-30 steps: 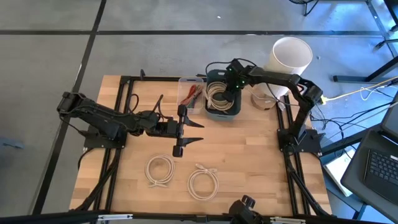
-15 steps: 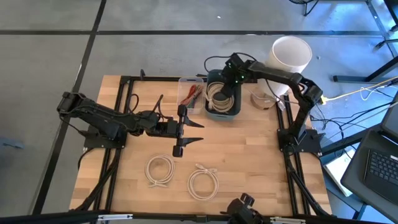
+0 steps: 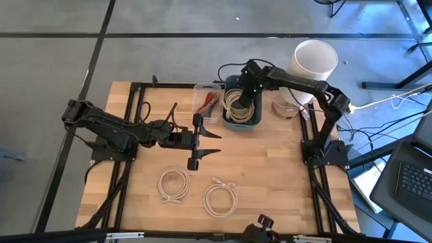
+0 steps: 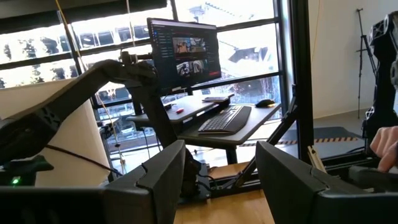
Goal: Pick and place USB-C Cables
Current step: Put the white HDMI cable into the blue bin
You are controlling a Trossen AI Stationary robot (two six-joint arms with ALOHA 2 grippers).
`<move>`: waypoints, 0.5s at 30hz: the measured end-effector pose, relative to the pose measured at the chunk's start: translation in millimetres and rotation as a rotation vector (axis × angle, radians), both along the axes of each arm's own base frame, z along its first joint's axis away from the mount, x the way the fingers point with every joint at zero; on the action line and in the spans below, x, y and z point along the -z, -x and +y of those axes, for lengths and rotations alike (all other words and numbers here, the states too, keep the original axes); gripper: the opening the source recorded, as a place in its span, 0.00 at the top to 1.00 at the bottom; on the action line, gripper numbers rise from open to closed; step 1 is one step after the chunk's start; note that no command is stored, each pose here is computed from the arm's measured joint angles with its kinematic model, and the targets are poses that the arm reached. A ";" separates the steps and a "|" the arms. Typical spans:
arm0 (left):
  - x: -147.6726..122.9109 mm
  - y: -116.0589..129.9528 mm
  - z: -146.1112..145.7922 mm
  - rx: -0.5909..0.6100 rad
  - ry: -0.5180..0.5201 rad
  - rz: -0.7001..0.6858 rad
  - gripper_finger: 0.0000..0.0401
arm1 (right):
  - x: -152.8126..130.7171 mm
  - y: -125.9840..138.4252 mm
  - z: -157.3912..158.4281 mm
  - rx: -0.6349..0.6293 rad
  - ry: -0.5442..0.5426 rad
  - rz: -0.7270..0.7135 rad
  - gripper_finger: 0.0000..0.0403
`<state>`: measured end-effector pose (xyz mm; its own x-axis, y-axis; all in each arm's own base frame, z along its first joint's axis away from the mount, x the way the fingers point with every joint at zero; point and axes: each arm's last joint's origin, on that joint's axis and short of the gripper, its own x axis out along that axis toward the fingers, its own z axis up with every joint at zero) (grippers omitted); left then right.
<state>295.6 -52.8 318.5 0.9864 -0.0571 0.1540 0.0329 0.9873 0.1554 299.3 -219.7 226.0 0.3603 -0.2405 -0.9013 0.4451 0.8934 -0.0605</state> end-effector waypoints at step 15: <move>0.0 0.0 0.1 0.000 0.000 0.000 0.52 | -106.4 37.3 85.7 -0.083 0.123 -0.169 0.68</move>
<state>295.6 -52.7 318.5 0.9864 -0.0568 0.1542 0.0326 0.9873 0.1554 262.0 -134.0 332.4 0.5264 -0.3083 -0.7923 0.3838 0.9177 -0.1021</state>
